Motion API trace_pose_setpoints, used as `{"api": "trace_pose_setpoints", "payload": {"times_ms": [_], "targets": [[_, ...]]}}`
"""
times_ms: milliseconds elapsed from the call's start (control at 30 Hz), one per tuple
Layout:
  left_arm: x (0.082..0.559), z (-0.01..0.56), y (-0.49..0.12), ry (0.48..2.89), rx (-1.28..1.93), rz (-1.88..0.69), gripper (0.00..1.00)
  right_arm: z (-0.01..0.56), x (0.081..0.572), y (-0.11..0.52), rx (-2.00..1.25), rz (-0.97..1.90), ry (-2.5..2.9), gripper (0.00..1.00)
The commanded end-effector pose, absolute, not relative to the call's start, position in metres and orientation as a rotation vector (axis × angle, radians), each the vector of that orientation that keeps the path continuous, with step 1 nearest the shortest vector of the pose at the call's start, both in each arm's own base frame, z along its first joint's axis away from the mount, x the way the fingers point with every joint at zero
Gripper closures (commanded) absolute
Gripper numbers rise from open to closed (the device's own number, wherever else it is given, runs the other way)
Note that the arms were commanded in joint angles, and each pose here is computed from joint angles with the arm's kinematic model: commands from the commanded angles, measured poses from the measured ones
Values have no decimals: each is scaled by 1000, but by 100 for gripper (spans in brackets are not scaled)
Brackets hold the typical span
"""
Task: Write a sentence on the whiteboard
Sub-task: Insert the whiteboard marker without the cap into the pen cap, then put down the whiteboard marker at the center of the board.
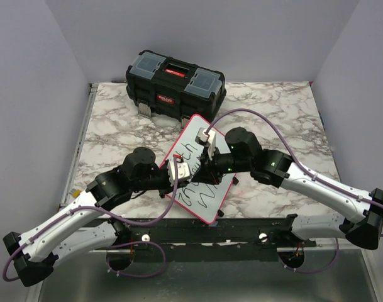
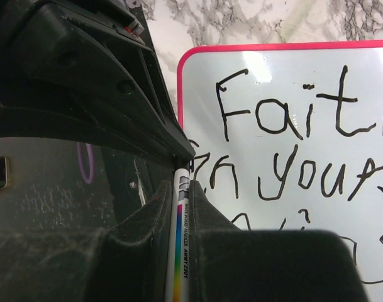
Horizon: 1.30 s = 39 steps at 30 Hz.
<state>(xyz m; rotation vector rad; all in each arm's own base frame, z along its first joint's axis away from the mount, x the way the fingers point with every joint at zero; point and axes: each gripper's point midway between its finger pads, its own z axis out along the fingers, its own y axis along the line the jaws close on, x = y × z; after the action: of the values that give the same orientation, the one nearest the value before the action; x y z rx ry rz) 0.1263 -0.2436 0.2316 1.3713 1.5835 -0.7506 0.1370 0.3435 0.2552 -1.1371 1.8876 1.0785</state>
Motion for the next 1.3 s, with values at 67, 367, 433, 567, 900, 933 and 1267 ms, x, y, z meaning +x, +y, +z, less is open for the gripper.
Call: {"api": "trace_pose_setpoints", "payload": {"times_ms": [67, 367, 433, 567, 900, 933, 1267], "targets": [[121, 310, -276, 1250, 1304, -898, 100, 240, 128, 361, -1239, 1123, 1822, 99], [145, 314, -263, 1289, 1177, -763, 100, 241, 168, 337, -976, 881, 1898, 99], [150, 315, -260, 1299, 1155, -739, 93, 241, 177, 326, -900, 818, 1907, 99], [157, 318, -255, 1305, 1106, -697, 77, 242, 199, 301, -701, 680, 1937, 99], [181, 319, -242, 1350, 990, -580, 45, 230, 244, 231, -158, 369, 1926, 99], [184, 320, -240, 1356, 978, -566, 44, 228, 246, 224, -124, 339, 1917, 99], [245, 326, -189, 1484, 647, -296, 46, 192, 295, 134, 171, -19, 1890, 99]]}}
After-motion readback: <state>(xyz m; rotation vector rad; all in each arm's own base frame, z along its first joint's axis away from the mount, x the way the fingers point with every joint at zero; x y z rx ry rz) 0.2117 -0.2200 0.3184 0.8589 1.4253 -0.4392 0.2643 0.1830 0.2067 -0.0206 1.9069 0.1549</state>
